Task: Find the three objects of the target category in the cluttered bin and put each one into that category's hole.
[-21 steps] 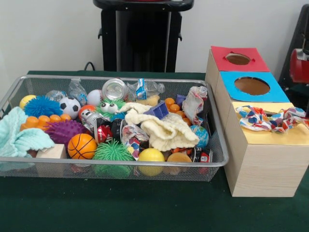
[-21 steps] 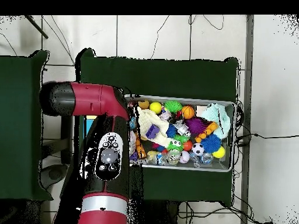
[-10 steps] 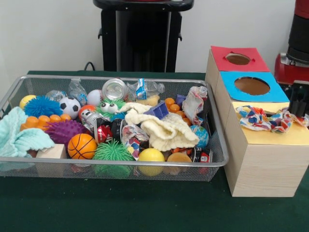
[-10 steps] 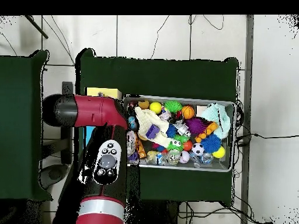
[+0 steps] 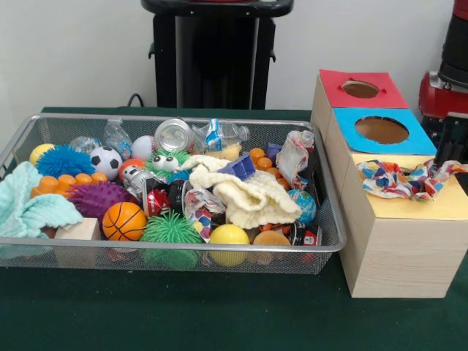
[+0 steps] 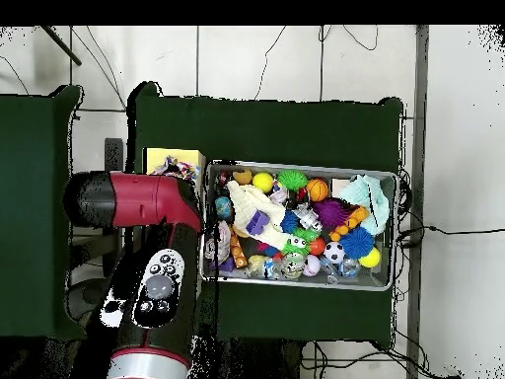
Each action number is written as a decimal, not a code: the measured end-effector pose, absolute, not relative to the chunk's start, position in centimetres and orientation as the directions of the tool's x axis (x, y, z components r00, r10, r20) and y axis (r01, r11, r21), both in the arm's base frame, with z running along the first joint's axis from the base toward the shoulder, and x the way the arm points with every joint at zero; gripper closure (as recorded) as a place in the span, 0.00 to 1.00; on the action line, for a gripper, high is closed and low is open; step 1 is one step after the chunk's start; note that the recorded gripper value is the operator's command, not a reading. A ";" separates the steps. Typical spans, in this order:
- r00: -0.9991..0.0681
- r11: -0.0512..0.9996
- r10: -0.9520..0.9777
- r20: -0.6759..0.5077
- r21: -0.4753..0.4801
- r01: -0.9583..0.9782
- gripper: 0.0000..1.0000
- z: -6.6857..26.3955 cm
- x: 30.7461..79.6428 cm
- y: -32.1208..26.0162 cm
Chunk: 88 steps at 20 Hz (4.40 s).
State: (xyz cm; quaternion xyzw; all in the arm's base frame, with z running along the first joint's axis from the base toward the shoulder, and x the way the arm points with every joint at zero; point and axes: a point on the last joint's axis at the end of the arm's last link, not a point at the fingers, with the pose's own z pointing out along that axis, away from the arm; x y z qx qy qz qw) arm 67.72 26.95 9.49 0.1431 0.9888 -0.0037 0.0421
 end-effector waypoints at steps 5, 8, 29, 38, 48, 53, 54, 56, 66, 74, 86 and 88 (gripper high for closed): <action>-0.950 0.959 0.282 -0.133 0.014 0.282 1.00 9.3 68.3 27.0; -0.944 0.959 0.282 -0.171 0.020 0.283 1.00 9.2 68.8 26.7; -0.928 0.953 0.294 -0.227 -0.001 0.302 1.00 8.3 70.2 24.7; -0.934 0.954 0.262 -0.241 -0.079 0.288 1.00 8.3 71.6 22.8; -0.945 0.954 0.257 -0.202 -0.107 0.282 1.00 8.2 72.2 22.7; -0.950 0.953 0.261 -0.171 -0.112 0.281 1.00 8.2 72.6 22.7; -0.951 0.952 0.264 -0.163 -0.113 0.283 1.00 8.2 72.7 22.6; -0.951 0.951 0.272 -0.146 -0.111 0.289 1.00 8.2 72.7 22.5; -0.951 0.943 0.307 -0.019 -0.131 0.307 1.00 6.9 71.4 21.5; -0.934 0.936 0.347 0.081 -0.089 0.340 1.00 4.7 70.9 21.1; -0.884 0.876 0.447 0.140 0.133 0.464 1.00 1.8 73.4 19.3; -0.883 0.874 0.447 0.144 0.142 0.465 1.00 1.9 73.4 19.5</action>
